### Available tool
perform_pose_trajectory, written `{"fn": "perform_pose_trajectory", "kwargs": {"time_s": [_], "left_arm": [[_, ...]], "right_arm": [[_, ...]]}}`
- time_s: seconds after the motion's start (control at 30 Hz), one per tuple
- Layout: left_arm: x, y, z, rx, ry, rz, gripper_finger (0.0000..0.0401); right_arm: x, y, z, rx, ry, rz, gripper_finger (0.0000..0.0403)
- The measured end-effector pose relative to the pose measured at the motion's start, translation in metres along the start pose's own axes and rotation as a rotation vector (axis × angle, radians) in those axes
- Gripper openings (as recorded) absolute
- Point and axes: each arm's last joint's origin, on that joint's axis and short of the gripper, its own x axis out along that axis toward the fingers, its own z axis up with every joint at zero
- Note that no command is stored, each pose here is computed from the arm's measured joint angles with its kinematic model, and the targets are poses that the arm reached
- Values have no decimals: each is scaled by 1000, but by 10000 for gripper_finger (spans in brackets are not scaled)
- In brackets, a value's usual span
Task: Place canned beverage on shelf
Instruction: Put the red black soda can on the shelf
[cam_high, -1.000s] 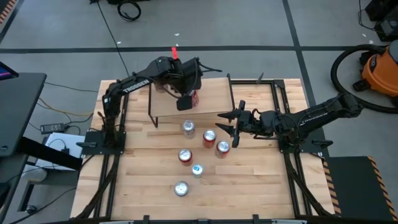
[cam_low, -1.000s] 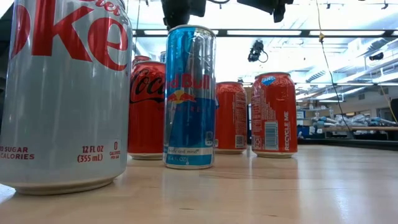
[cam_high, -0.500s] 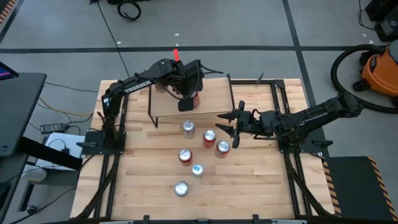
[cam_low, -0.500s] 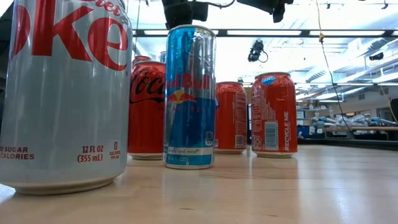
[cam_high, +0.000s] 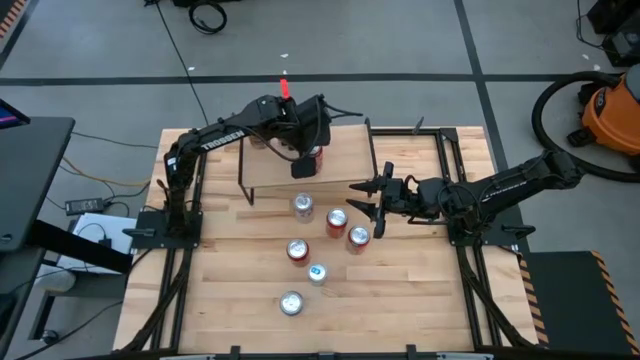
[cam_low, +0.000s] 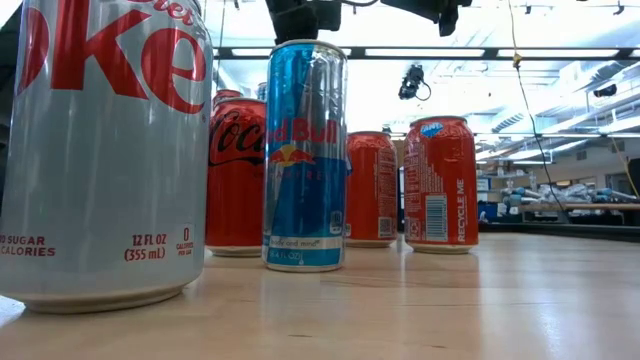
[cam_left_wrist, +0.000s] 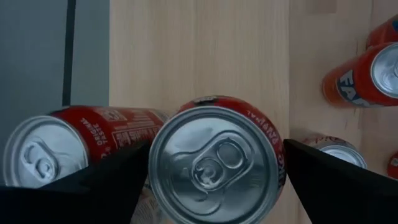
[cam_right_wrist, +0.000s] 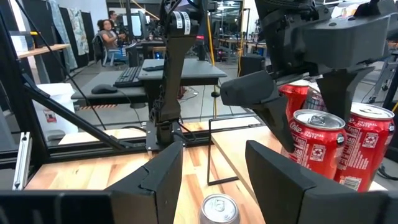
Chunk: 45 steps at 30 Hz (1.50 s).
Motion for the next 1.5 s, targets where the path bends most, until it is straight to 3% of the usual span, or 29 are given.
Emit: {"fn": "perform_pose_trajectory", "kwargs": {"time_s": [0.27,0.63,0.93,1.2,1.5], "left_arm": [[-11,-2,5,50,-47,35,373],[-53,-13,17,90,-180,77,373],[-62,-70,10,120,-64,-151,373],[-61,-127,1,196,11,-219,373],[-26,-188,-28,300,124,-270,373]], "right_arm": [[0,0,0,0,1,0,185],[0,0,-1,-3,6,0,185],[-1,1,-1,-6,13,6,185],[-1,4,-1,-9,13,15,185],[-1,3,-2,-11,20,15,185]]}}
